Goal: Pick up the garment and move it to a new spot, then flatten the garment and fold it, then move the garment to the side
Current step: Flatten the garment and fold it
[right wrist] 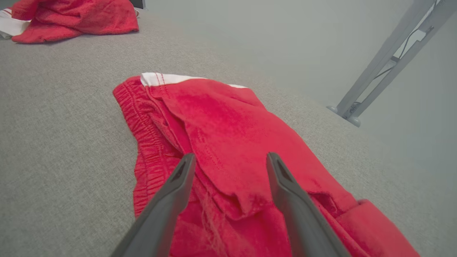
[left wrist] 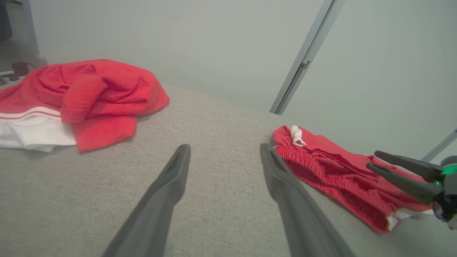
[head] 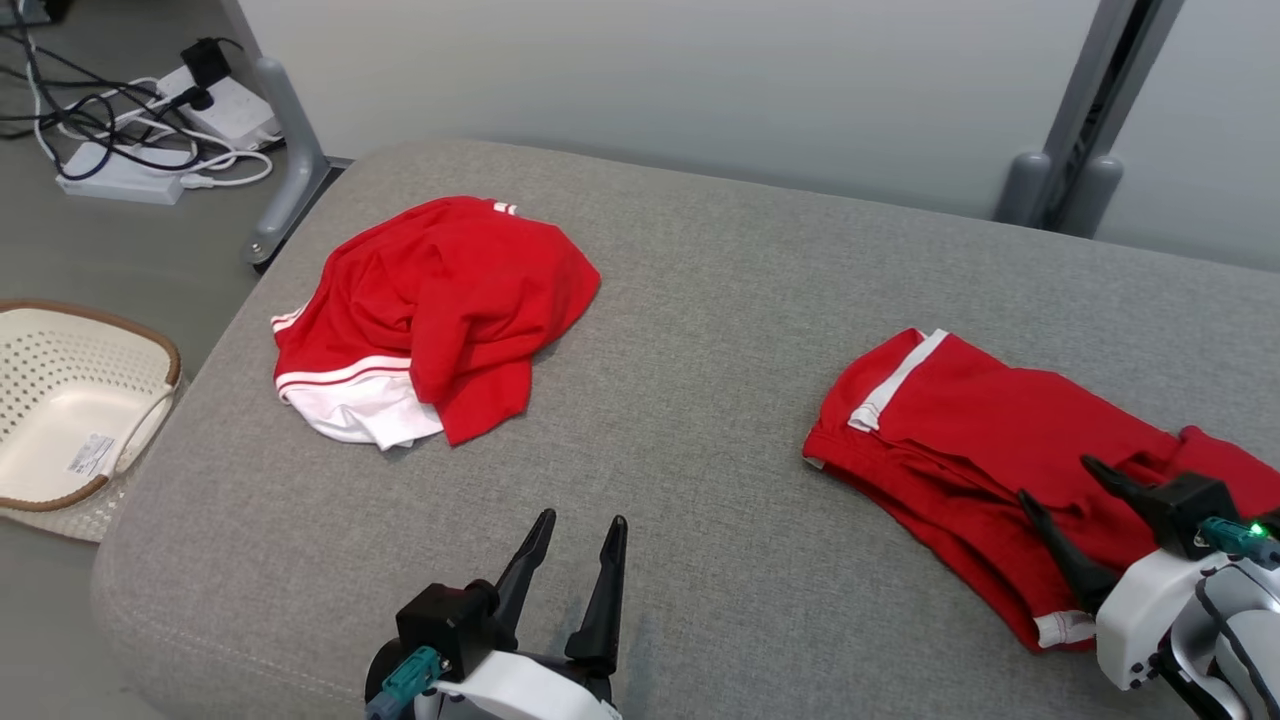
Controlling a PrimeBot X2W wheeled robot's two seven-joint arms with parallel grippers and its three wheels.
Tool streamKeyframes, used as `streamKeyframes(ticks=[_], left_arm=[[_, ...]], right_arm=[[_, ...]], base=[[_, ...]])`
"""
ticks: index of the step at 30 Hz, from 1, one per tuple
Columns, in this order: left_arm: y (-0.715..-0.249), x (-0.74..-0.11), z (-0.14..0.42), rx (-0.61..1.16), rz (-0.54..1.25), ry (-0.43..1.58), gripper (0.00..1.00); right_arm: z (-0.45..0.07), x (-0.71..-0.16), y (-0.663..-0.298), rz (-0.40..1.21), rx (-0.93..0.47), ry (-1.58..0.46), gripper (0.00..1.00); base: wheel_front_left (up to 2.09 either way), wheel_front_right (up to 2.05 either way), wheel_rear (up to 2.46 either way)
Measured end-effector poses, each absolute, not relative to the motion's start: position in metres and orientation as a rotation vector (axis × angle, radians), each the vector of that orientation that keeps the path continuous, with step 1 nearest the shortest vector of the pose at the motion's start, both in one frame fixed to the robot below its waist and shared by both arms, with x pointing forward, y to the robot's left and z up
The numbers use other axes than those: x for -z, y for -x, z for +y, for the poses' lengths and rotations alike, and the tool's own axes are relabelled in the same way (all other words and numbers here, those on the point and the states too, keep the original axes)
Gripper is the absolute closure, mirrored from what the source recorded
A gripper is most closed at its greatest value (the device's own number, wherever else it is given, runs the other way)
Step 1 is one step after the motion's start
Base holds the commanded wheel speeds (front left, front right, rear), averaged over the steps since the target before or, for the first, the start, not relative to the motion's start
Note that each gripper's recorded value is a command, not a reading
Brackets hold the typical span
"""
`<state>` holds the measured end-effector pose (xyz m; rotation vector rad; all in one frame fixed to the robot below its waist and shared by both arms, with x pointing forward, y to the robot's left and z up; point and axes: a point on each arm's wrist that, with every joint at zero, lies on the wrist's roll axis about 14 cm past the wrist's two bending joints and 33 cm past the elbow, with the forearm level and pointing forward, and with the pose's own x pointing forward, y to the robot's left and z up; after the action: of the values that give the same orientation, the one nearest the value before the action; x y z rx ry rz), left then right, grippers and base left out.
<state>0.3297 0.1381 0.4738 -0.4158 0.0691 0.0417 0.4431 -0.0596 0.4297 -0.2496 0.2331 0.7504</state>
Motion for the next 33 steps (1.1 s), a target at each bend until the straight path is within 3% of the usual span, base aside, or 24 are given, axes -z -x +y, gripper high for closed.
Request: streamKeyframes(ticks=[3,5,16,24,28,33], left_arm=[[-0.328,-0.472,0.144,-0.066,0.071,0.416,0.0],[-0.327,-0.472,0.145,-0.073,0.074,0.416,0.0],[-0.331,-0.47,0.14,-0.068,0.084,0.413,0.0],[-0.337,-0.469,0.133,-0.043,0.094,0.413,0.0],[-0.339,-0.464,0.128,-0.036,0.115,0.41,0.0],[-0.339,-0.459,0.13,-0.058,0.134,0.411,0.0]], right_arm=[[-0.06,-0.419,-0.448,0.27,-0.753,0.261,0.0],[-0.063,-0.413,-0.45,0.299,-0.737,0.248,0.98],[-0.068,-0.423,-0.47,0.291,-0.693,0.179,1.0],[-0.09,-0.474,-0.515,0.17,-0.55,0.004,1.0],[-0.128,-0.488,-0.552,0.158,-0.378,-0.143,1.0],[-0.185,-0.465,-0.579,0.259,-0.133,-0.308,1.0]], base=[[0.0,0.0,0.0],[0.0,0.0,0.0],[0.0,0.0,0.0],[0.0,0.0,0.0],[0.0,0.0,0.0],[0.0,0.0,0.0]])
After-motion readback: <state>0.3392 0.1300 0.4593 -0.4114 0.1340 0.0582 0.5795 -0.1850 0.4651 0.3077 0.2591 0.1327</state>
